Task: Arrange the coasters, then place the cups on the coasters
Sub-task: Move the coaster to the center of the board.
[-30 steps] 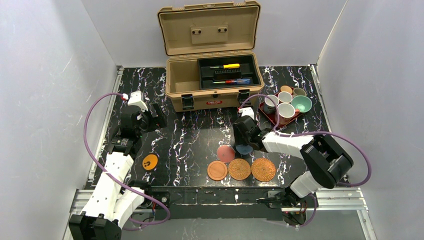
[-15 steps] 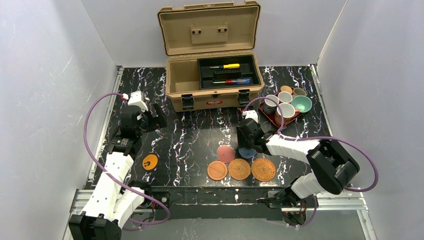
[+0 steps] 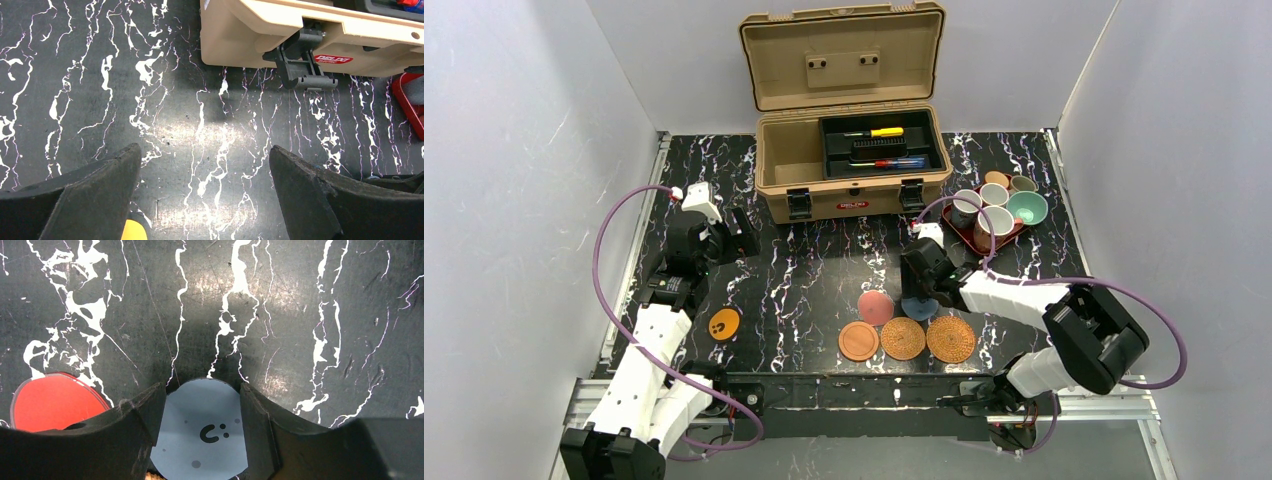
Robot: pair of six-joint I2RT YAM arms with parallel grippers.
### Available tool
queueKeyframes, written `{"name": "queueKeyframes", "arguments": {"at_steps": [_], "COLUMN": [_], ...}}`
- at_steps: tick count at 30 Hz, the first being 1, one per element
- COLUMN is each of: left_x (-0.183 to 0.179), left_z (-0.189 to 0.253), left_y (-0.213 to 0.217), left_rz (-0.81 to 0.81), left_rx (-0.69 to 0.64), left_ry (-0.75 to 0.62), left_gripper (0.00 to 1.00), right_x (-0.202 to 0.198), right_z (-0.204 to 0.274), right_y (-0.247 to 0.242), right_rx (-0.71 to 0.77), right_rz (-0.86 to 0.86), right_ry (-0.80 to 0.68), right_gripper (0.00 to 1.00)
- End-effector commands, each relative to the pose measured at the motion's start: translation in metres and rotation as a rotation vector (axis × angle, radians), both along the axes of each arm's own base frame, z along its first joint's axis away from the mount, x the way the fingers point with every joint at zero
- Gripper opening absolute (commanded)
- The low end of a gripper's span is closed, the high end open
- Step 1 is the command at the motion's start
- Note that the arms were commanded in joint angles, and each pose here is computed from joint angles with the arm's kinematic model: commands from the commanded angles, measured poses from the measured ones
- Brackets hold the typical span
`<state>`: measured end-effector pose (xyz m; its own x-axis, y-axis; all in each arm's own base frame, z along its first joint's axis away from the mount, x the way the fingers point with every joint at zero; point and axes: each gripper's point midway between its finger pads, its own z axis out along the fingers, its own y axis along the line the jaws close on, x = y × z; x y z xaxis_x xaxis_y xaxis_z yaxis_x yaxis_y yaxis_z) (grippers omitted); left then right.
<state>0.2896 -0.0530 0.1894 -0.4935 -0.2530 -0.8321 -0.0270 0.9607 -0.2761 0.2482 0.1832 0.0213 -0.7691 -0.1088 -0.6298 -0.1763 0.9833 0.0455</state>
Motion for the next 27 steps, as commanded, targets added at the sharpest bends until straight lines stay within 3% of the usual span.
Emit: {"name": "queueKeyframes", "arguments": {"at_steps": [1, 7, 12, 18, 27], "left_x": [-0.003, -0.005, -0.019, -0.05, -0.08], "left_z": [0.009, 0.009, 0.005, -0.003, -0.014], "left_y": [-0.003, -0.007, -0.039, -0.089, -0.128], "left_rz": [-0.014, -0.036, -0.15, -0.244, -0.289], "left_rx": [-0.007, 0.002, -0.047, -0.179, -0.298], "left_ry": [-0.013, -0.009, 0.011, 0.067, 0.133], "left_gripper": [0.98, 0.98, 0.95, 0.92, 0.9], "right_x": [-0.014, -0.011, -0.007, -0.004, 0.006], "right_z": [-0.004, 0.003, 0.014, 0.03, 0.051], "right_y": [-0.001, -0.003, -0.005, -0.007, 0.001], "right_rx": [0.013, 0.009, 0.001, 0.013, 0.054], "right_rz": [0.003, -0.007, -0.024, -0.038, -0.024], "right_ry": [0.047, 0.029, 0.005, -0.029, -0.088], "right_gripper": [0.64, 0.65, 0.67, 0.72, 0.82]}}
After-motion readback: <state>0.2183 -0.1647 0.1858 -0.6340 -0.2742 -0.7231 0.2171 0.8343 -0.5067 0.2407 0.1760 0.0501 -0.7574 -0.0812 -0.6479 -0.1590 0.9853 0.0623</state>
